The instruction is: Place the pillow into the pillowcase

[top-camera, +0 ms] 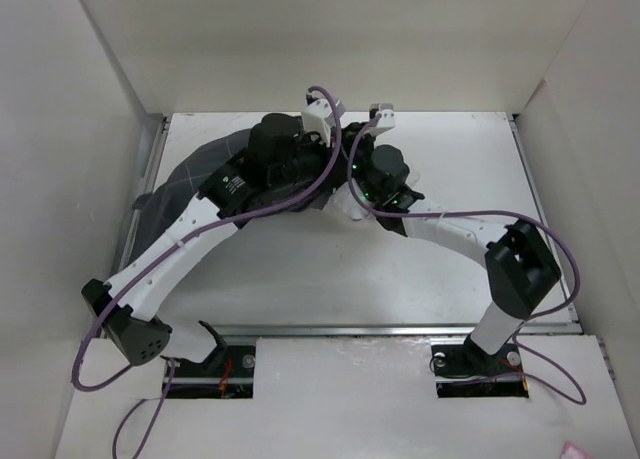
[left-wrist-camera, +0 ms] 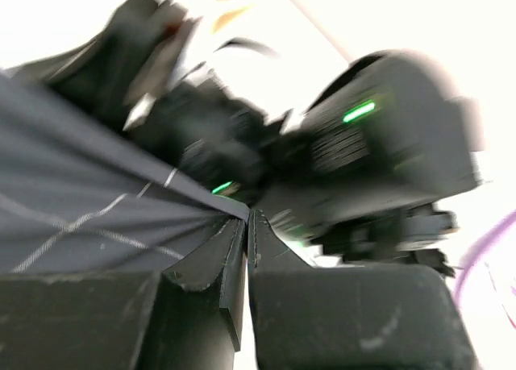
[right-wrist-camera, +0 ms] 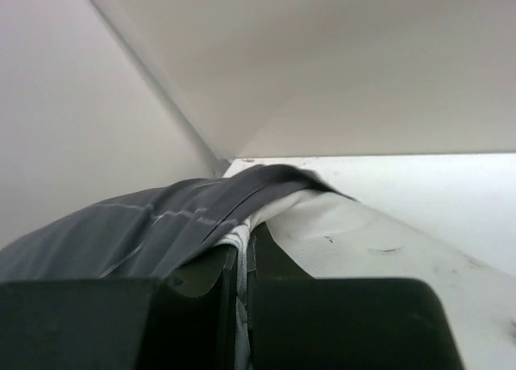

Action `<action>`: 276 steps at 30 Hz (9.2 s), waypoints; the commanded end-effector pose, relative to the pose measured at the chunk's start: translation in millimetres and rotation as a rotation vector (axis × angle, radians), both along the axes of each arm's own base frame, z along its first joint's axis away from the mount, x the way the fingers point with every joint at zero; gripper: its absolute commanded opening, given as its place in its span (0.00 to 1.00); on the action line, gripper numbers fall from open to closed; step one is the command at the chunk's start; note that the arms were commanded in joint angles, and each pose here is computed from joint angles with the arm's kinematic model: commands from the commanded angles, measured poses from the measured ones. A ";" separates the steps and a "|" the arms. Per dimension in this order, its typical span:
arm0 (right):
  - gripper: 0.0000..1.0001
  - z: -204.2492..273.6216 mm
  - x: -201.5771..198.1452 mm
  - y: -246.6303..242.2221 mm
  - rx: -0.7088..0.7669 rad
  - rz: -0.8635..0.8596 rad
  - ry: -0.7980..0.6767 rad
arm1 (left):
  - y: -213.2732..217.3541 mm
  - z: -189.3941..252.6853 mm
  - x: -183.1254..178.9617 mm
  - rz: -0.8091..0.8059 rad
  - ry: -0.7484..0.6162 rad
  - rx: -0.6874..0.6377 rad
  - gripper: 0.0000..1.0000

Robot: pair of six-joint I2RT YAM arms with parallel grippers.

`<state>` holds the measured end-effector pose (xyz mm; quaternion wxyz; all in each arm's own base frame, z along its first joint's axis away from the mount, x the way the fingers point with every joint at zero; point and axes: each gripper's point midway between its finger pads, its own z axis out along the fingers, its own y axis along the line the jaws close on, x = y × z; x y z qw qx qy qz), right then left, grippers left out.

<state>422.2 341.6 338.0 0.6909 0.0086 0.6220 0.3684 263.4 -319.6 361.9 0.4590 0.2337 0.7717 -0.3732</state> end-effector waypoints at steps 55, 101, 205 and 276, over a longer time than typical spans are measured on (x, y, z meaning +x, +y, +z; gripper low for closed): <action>0.87 -87.3 -79.7 -36.5 -0.256 0.153 0.317 | 69.0 -156.9 -13.5 0.219 0.290 0.086 1.00; 0.97 -145.9 -31.4 -167.8 -0.607 -0.236 0.515 | 136.8 -157.7 150.7 0.668 0.163 0.280 1.00; 0.69 -32.6 -93.8 -117.2 -0.629 0.227 0.257 | 190.6 -96.9 61.0 1.113 0.116 0.076 1.00; 0.00 249.2 -37.7 -82.9 -0.413 -0.153 -0.173 | 192.5 -219.1 46.2 0.782 0.263 -0.372 1.00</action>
